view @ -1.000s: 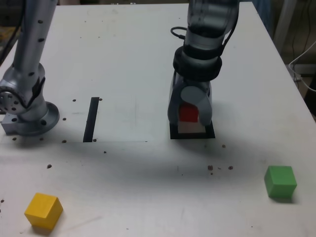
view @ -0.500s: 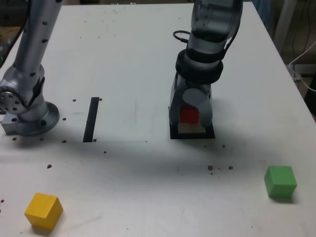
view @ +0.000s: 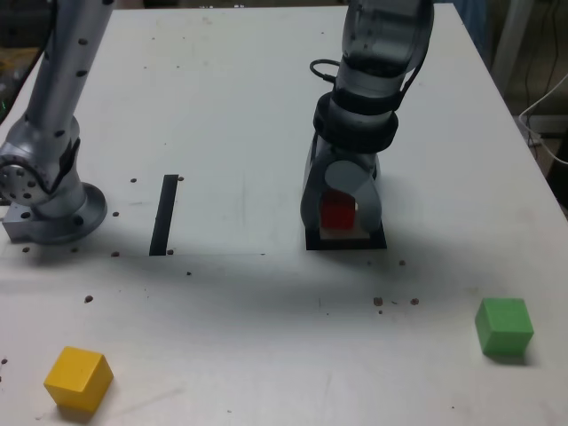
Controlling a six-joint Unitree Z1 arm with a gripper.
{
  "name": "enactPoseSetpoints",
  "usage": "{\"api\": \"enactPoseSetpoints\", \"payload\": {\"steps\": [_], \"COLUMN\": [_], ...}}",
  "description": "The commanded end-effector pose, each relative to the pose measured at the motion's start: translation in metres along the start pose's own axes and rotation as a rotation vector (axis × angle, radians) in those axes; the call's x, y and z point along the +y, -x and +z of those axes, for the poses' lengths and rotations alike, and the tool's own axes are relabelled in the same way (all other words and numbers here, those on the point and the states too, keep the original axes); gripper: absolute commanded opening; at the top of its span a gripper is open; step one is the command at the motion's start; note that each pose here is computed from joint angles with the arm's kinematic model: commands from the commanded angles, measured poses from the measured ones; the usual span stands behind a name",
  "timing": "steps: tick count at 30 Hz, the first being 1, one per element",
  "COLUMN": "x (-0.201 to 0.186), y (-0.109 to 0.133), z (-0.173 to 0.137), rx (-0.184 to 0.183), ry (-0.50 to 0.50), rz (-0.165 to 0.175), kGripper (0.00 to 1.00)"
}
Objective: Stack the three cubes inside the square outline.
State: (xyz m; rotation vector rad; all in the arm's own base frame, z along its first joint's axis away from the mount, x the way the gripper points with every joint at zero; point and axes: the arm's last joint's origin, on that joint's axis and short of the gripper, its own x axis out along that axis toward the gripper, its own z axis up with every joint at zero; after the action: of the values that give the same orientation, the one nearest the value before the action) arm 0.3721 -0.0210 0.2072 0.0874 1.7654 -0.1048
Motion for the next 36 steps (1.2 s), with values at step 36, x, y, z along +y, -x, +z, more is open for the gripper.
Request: {"api": "enactPoseSetpoints", "payload": {"steps": [36], "x": [-0.078], "y": [0.08], "z": [-0.127], "rx": [-0.068], "ry": [-0.155], "rz": [0.096], "kGripper": [0.99]}}
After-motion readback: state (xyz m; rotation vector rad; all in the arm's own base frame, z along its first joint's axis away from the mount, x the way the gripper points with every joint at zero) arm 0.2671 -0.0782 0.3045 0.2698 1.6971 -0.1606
